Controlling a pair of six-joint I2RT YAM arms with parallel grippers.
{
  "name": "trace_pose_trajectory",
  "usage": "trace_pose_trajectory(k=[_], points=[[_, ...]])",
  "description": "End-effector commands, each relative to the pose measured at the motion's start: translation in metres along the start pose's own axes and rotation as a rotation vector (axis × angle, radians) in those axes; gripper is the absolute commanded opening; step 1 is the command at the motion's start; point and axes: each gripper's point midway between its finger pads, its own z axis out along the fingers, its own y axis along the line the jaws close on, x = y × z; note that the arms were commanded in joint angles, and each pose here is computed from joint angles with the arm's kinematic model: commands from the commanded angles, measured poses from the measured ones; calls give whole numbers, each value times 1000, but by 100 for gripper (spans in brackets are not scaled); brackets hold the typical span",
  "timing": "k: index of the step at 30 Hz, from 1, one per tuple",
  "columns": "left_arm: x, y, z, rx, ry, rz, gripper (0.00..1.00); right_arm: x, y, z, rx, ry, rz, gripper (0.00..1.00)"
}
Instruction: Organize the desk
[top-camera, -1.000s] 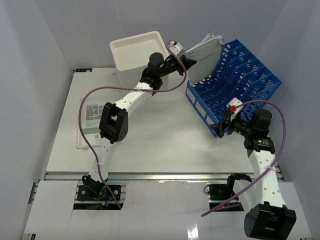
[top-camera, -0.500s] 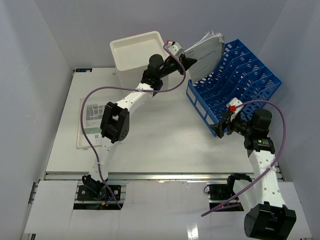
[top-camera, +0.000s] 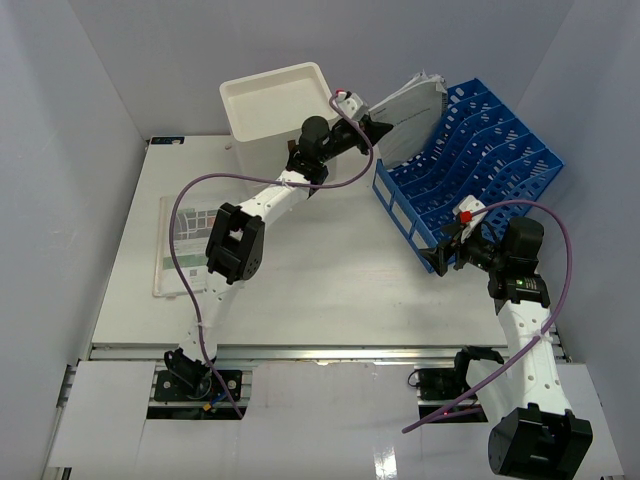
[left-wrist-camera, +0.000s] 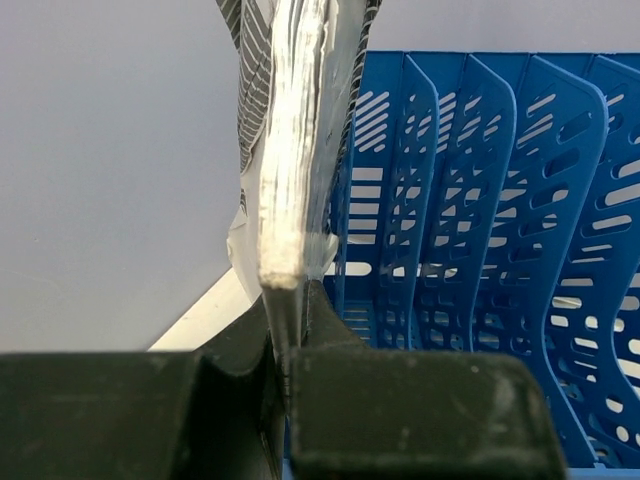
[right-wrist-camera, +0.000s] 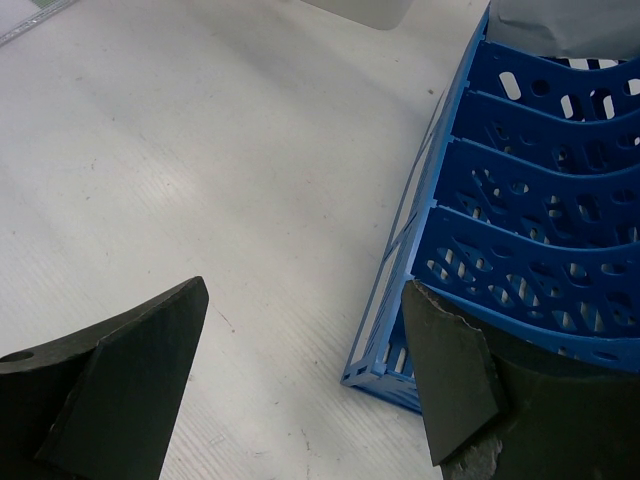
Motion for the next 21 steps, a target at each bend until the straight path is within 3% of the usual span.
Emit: trace_pose_trajectory(k=[1, 3, 5, 7, 12, 13, 20, 21], points=[[2, -3, -2, -1, 38, 28, 29, -7, 1, -1, -5, -30, -20, 85], [2, -4, -1, -6, 56, 32, 53, -6, 1, 0, -7, -30, -19, 85], [-5, -9, 4, 1, 55, 47, 68, -6, 1, 0, -9, -30, -17, 85], [-5, -12, 7, 10, 70, 54, 73, -5, 1, 0, -10, -29, -14, 85], [-21, -23, 20, 22, 40, 90, 72, -5, 1, 0, -8, -29, -14, 85], [-25, -24, 21, 13, 29, 95, 68, -4, 1, 0, -9, -28, -13, 85], [-62, -17, 27, -41, -30, 195, 0, -5, 2, 0, -12, -33, -15, 85], [-66, -16, 28, -46, -34, 215, 0, -6, 2, 0, -12, -33, -15, 85]])
